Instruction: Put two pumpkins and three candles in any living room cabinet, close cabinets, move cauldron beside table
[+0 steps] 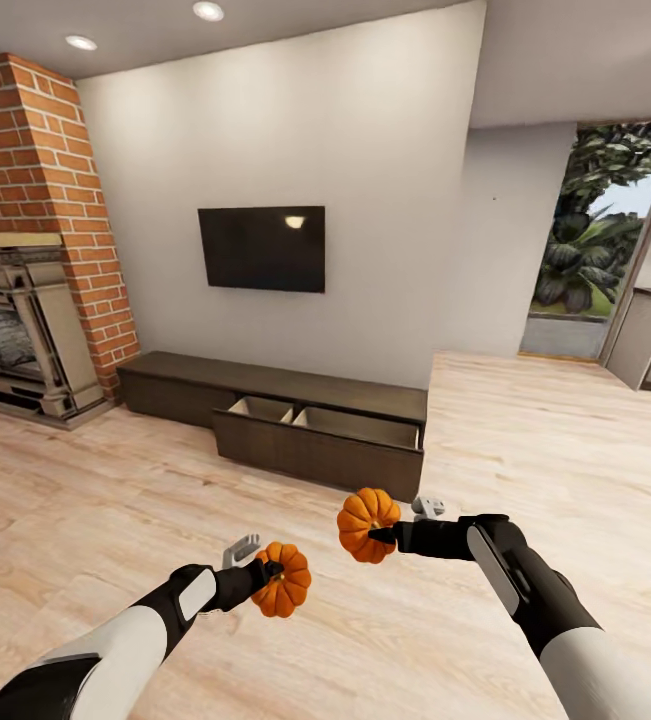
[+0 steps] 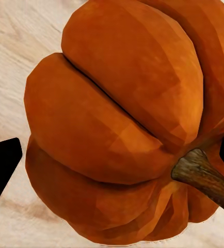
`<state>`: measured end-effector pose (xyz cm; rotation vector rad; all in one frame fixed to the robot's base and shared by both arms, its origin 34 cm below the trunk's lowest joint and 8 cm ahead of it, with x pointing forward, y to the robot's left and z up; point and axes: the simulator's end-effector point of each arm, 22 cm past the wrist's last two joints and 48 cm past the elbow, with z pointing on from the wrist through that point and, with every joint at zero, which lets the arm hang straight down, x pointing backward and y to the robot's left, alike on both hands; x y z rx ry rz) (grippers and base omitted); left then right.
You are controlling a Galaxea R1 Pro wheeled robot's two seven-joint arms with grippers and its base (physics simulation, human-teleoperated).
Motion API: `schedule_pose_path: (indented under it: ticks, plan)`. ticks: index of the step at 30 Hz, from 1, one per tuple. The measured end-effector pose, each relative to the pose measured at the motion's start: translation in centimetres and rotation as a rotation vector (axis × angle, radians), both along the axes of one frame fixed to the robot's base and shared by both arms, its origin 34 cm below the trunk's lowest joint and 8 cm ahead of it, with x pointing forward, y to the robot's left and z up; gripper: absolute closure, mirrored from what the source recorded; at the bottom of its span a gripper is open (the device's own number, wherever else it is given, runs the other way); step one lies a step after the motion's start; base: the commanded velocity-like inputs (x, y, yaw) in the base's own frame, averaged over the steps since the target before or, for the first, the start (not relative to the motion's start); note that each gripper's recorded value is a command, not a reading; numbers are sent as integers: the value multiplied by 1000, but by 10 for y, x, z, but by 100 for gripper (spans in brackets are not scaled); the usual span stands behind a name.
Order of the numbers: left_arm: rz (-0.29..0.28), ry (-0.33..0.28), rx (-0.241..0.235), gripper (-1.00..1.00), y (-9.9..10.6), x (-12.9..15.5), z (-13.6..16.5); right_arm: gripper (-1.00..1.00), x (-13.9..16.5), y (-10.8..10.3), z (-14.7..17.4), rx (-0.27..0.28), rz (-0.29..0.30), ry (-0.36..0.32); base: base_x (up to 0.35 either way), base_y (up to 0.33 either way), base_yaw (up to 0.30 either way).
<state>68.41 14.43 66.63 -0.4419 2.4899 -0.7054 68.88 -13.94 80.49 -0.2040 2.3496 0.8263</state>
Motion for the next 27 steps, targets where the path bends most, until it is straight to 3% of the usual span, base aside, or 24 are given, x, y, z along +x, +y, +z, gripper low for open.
schedule_pose_path:
  ticks: [27]
  plan:
    - [-1, 1, 1, 100, 0, 0, 29, 100, 1, -1, 29, -4, -1, 0, 305, 190, 0]
